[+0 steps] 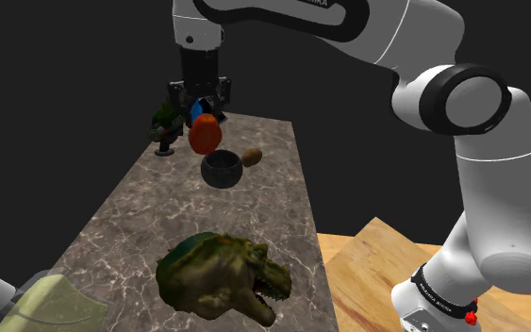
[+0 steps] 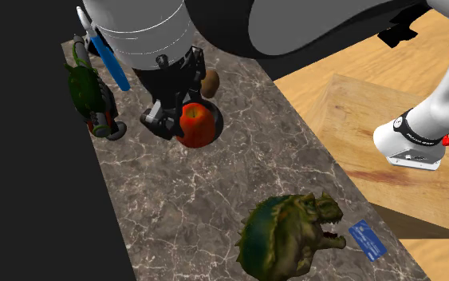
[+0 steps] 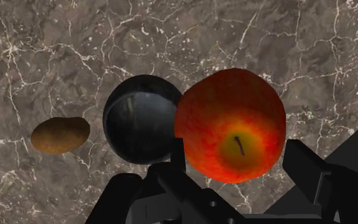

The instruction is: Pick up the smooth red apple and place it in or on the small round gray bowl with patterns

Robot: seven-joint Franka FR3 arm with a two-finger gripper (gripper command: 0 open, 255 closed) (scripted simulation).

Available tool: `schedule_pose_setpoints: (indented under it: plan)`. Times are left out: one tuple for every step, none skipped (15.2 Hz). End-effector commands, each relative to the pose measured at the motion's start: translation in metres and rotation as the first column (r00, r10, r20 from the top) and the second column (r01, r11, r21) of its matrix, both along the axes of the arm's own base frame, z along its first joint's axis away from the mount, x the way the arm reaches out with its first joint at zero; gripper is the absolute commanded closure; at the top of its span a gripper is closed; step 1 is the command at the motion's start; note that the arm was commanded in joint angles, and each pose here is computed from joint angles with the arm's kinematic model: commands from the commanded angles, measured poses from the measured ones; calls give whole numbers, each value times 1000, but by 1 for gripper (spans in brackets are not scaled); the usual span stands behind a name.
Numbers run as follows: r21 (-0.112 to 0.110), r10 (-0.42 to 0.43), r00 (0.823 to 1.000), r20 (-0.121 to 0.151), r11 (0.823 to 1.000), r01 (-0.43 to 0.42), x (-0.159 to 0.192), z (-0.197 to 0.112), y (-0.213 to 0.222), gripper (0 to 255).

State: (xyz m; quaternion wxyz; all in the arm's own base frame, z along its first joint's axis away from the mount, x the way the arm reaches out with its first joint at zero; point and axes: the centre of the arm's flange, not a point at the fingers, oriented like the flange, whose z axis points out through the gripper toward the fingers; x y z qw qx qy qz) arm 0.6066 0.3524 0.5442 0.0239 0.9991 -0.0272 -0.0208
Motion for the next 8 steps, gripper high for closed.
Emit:
schedule_pose_setpoints:
  plan:
    - [0,1,1000,0,1000,-1,12,5,-22,255]
    - [0,1,1000,0,1000,-1,18,7,-34,255]
    - [0,1,1000,0,1000,-1,23,10,-46,255]
    - [0,1,1000,0,1000,-1,29,12,-57,255]
    - [0,1,1000,0,1000,-1,35,15,-69,255]
    - [0,1,1000,0,1000,-1,40,17,-81,255]
    - [0,1,1000,0,1000,-1,46,19,-93,255]
    - [0,1,1000,0,1000,-1,46,14,-93,255]
